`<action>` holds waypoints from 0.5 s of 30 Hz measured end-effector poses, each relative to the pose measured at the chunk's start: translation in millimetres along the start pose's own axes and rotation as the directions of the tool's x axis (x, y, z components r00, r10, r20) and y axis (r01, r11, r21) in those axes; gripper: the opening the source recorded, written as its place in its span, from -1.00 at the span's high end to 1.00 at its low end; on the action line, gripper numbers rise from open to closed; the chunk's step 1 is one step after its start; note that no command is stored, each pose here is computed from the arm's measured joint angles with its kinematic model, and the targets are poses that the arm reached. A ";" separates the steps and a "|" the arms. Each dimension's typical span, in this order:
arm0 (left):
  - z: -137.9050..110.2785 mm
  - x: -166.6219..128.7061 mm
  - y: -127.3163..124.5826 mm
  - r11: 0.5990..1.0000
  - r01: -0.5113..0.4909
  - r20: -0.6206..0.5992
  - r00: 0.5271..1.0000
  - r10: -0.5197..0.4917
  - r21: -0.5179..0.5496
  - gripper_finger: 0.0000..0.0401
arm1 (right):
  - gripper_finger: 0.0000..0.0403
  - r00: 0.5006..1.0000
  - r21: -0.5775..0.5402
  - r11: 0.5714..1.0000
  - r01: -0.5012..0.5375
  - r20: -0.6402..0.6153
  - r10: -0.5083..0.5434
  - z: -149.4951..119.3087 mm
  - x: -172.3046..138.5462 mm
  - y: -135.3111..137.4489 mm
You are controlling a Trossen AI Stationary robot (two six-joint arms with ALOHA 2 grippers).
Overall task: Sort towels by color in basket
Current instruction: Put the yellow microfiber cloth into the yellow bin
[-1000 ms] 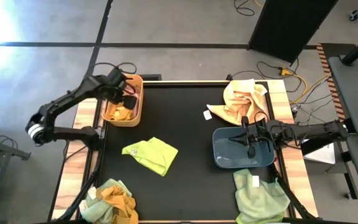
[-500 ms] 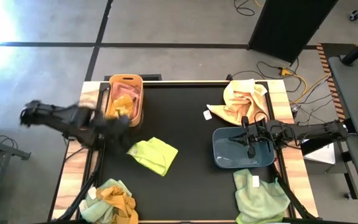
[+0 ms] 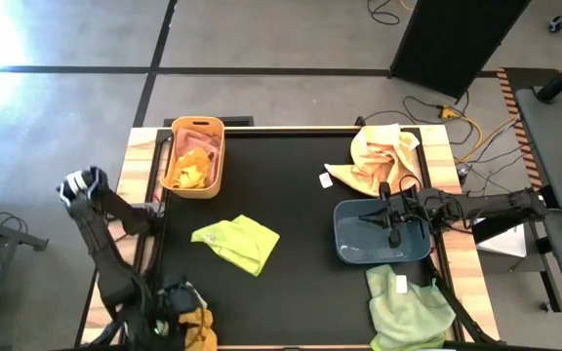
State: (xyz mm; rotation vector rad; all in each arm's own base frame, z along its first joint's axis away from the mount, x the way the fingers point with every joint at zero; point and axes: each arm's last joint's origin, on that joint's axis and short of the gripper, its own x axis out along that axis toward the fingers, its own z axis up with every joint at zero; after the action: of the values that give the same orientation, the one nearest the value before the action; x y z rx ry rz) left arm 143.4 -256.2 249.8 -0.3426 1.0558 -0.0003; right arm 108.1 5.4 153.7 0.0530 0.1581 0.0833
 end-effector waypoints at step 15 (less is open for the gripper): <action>5.2 6.4 -40.5 0.974 -0.211 -0.237 0.946 0.224 0.077 0.25 | 0.94 1.000 0.000 1.000 0.000 0.000 0.000 0.0 0.0 0.0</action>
State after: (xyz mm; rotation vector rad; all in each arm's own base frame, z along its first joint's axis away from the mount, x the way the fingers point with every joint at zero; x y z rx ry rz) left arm 157.6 -294.1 257.9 -0.1803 1.3319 0.1313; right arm 108.1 5.4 153.6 0.0531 0.1584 0.0836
